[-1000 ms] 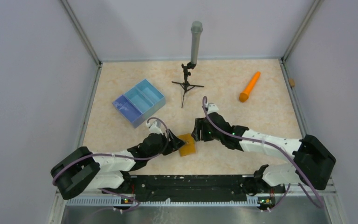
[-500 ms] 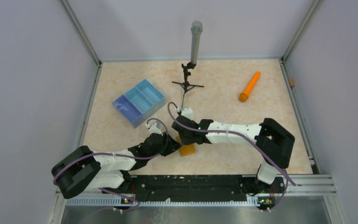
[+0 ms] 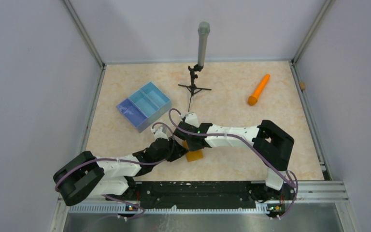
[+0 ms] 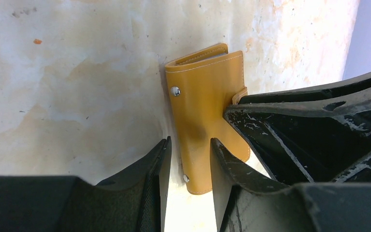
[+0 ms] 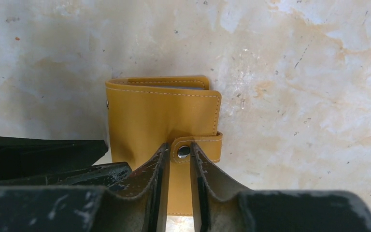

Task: Put the credit cards into the card holder
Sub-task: Close the card holder at the center of the board.

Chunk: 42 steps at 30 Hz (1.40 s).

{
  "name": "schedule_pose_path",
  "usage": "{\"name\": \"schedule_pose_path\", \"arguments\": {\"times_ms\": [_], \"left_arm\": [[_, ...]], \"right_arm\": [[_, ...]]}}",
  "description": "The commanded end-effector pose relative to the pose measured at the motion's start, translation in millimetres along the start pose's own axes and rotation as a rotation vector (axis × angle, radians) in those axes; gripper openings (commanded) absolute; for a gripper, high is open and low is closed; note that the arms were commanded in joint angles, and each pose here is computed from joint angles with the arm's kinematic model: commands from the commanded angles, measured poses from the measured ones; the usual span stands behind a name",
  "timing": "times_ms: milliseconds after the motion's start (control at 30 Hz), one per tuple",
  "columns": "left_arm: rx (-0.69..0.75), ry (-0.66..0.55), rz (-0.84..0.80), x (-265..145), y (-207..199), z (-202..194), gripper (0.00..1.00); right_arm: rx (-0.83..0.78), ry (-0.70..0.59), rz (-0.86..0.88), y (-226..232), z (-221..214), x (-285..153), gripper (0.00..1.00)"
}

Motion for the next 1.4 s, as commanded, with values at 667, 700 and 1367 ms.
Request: {"name": "schedule_pose_path", "arguments": {"times_ms": [667,700,1367], "left_arm": [[0.085,0.162,0.315,-5,56,-30,0.37],[0.085,0.163,0.315,-5,56,-30,0.37],[0.095,0.18,0.336,-4,56,-30,0.33]], "right_arm": [[0.018,-0.023,0.002,-4,8,-26,0.0],[0.023,-0.023,0.012,-3,8,-26,0.0],[0.022,0.02,0.109,4,0,-24,0.0]]}}
Point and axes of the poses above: each gripper's point midway between its finger pads, its own x axis out along the fingers, its own y axis along the line the jaws close on, z = x × y, the point moved 8 cm from there along -x, back along the fingers, and after that the axes turned 10 degrees about x, right-handed, at the moved point
